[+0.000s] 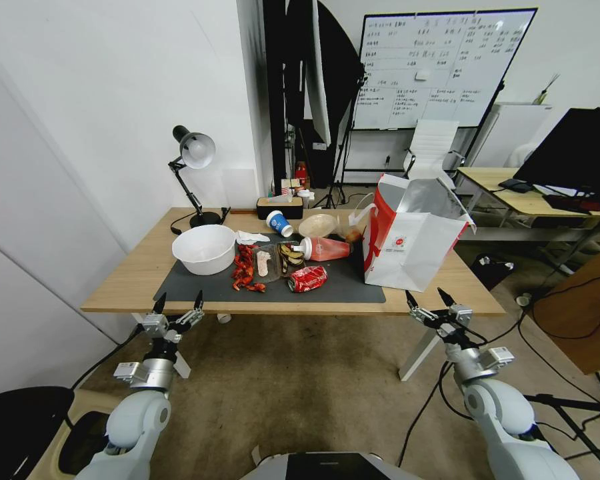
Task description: Pick up the food delivery bag from the floor and place it on the table.
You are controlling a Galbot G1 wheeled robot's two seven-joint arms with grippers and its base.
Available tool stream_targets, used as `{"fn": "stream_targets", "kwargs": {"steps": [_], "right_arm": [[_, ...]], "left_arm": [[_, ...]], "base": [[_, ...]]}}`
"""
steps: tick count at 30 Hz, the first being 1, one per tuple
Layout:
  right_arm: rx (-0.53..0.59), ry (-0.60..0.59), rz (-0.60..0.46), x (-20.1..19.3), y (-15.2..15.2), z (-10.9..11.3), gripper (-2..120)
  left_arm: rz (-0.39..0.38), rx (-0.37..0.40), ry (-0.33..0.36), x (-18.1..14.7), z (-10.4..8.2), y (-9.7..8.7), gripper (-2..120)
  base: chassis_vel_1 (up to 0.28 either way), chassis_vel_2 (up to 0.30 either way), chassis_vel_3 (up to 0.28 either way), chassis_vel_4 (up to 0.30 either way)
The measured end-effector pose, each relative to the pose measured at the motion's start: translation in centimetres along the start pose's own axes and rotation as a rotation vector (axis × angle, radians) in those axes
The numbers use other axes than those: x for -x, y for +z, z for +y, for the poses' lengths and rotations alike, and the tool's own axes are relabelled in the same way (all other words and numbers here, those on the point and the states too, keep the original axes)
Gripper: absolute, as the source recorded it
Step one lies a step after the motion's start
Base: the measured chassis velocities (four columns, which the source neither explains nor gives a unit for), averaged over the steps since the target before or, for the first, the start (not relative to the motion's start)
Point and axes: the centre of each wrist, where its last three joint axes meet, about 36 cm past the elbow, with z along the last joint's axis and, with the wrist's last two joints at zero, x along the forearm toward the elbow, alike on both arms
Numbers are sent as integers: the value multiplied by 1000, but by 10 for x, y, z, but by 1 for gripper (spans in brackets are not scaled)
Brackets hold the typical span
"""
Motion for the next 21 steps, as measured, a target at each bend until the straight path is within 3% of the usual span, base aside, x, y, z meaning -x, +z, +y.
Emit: {"fn": "stream_targets", "kwargs": {"steps": [21], "right_arm": [[-1,1,-2,0,-1,0,100]], "left_arm": [[1,0,0,0,0,0,100]], "base": [[0,0,0,0]]}}
